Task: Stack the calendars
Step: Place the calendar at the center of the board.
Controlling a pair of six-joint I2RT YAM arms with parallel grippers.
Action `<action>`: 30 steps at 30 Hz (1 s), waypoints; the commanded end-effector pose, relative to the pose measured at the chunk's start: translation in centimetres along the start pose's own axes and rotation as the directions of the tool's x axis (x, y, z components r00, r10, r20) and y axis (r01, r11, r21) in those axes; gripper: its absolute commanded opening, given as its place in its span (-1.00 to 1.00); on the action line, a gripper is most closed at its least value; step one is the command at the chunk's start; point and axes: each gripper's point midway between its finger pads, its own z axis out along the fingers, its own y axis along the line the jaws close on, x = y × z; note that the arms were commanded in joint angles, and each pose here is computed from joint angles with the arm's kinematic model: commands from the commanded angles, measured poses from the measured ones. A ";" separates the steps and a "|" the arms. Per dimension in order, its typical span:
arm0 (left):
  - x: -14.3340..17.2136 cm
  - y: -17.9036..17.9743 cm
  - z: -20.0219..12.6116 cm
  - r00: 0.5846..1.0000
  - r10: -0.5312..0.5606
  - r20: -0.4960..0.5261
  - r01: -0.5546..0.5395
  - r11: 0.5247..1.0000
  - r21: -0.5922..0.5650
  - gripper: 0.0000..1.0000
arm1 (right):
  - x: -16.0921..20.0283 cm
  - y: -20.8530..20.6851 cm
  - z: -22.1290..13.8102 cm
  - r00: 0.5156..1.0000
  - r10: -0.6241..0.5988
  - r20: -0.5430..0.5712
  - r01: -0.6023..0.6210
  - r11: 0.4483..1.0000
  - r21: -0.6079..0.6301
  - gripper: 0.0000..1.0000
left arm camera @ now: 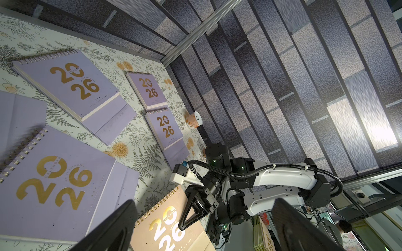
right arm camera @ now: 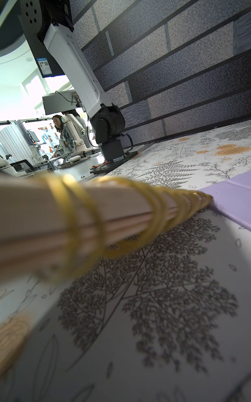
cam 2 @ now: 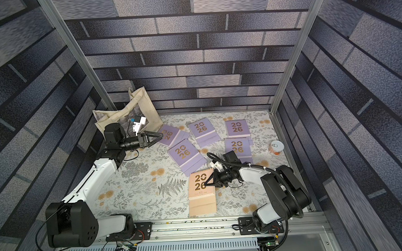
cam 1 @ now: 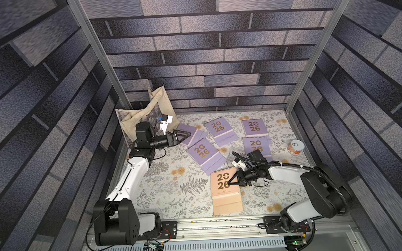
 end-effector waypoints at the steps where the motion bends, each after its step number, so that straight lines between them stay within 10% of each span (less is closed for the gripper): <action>1: -0.1 -0.1 -0.3 1.000 0.028 0.006 -0.028 1.000 0.008 1.00 | 0.1 -0.9 0.1 0.998 0.053 -0.027 -0.053 0.998 0.033 -1.00; 30: -0.2 0.7 -0.7 1.000 0.017 0.015 -0.017 1.000 -0.005 1.00 | -0.6 -4.3 0.8 0.993 0.121 0.003 -0.120 0.980 0.156 -0.92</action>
